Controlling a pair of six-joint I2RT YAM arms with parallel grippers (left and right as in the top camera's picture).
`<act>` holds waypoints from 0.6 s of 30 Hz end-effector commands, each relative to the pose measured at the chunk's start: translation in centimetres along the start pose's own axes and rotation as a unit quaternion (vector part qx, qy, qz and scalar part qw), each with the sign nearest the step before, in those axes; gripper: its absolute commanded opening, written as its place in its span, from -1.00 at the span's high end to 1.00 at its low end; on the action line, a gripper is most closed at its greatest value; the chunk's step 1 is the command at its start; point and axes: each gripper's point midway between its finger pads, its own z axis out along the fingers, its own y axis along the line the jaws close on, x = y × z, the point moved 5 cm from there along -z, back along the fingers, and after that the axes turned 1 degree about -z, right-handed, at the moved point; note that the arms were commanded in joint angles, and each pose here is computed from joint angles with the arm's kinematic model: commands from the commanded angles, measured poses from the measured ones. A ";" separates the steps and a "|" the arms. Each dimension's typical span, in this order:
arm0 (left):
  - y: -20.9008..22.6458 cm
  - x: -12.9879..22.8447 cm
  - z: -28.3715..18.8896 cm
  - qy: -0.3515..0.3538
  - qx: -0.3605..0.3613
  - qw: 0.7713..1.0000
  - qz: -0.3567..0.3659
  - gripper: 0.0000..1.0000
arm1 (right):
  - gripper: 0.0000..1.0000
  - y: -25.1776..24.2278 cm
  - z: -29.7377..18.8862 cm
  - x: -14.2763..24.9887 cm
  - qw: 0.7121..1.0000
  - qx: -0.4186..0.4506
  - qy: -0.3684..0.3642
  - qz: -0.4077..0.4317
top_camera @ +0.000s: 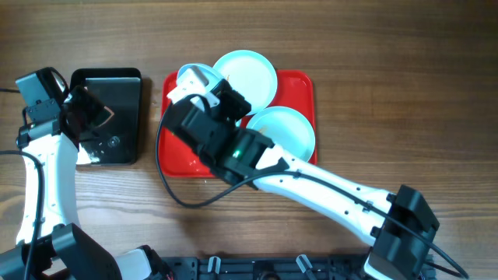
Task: Clean dirty plates on tray and stack at the side
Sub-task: 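Lift the plate with the right gripper and place it right of the tray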
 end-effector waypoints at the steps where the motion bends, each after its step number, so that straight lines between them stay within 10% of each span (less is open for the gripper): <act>1: -0.1 -0.6 -0.2 -0.006 0.007 1.000 0.004 0.92 | 0.91 -0.9 -1.0 -0.4 0.995 0.055 0.006 -0.086; 10: -0.1 -0.6 -0.2 -0.006 0.007 1.000 0.004 0.92 | 0.91 -0.7 -2.4 -1.4 0.991 0.076 -0.010 -0.106; 18: -0.1 -0.4 -0.2 -0.002 0.005 1.000 0.003 0.92 | 0.92 -2.9 1.2 1.6 0.996 0.047 0.038 0.068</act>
